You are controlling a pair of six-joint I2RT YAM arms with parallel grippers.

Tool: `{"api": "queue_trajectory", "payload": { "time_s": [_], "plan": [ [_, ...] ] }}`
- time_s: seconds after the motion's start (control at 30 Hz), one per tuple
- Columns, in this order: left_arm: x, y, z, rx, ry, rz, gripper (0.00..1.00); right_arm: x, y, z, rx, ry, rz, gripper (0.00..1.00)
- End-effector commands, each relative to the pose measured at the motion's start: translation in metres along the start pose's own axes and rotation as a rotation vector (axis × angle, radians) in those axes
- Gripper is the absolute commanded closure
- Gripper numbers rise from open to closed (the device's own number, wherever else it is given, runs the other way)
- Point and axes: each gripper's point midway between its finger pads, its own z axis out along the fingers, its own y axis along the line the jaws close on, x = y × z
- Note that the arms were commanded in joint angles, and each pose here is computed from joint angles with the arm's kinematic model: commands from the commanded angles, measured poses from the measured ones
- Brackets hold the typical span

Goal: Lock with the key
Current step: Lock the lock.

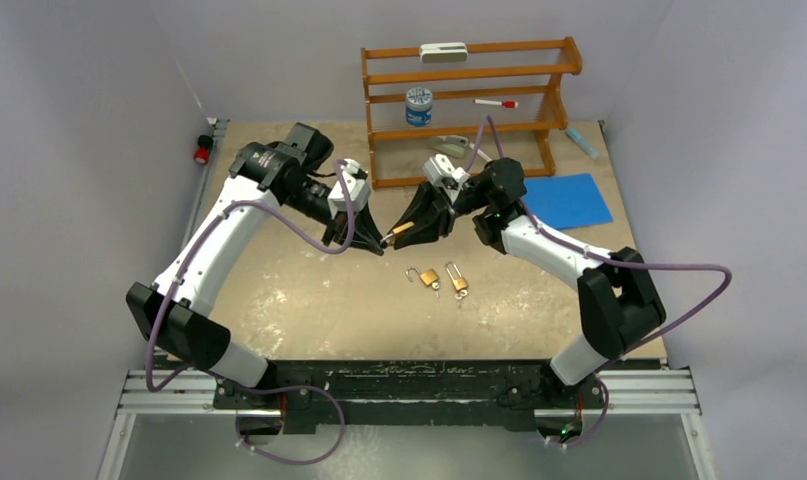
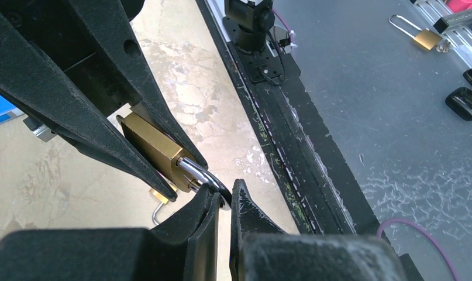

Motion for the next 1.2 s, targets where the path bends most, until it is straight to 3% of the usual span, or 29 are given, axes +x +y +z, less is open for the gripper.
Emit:
{"api": "queue_trajectory", "payload": {
  "time_s": [0.0,0.5,0.73,1.17],
  "plan": [
    [-0.019,0.018,0.041,0.113,-0.129,0.177,1.0,-0.099,-0.074,0.016,0.446,-0.244,-0.231,1.0],
    [-0.006,0.016,0.05,0.157,-0.119,0.172,1.0,-0.116,-0.074,0.022,0.467,-0.331,-0.264,1.0],
    [-0.009,0.014,0.044,0.141,-0.12,0.178,1.0,-0.107,-0.066,0.021,0.464,-0.304,-0.258,1.0],
    [0.037,0.026,-0.013,-0.024,-0.105,-0.009,1.0,-0.097,-0.08,-0.037,0.824,-0.273,-0.274,1.0]
  ]
}}
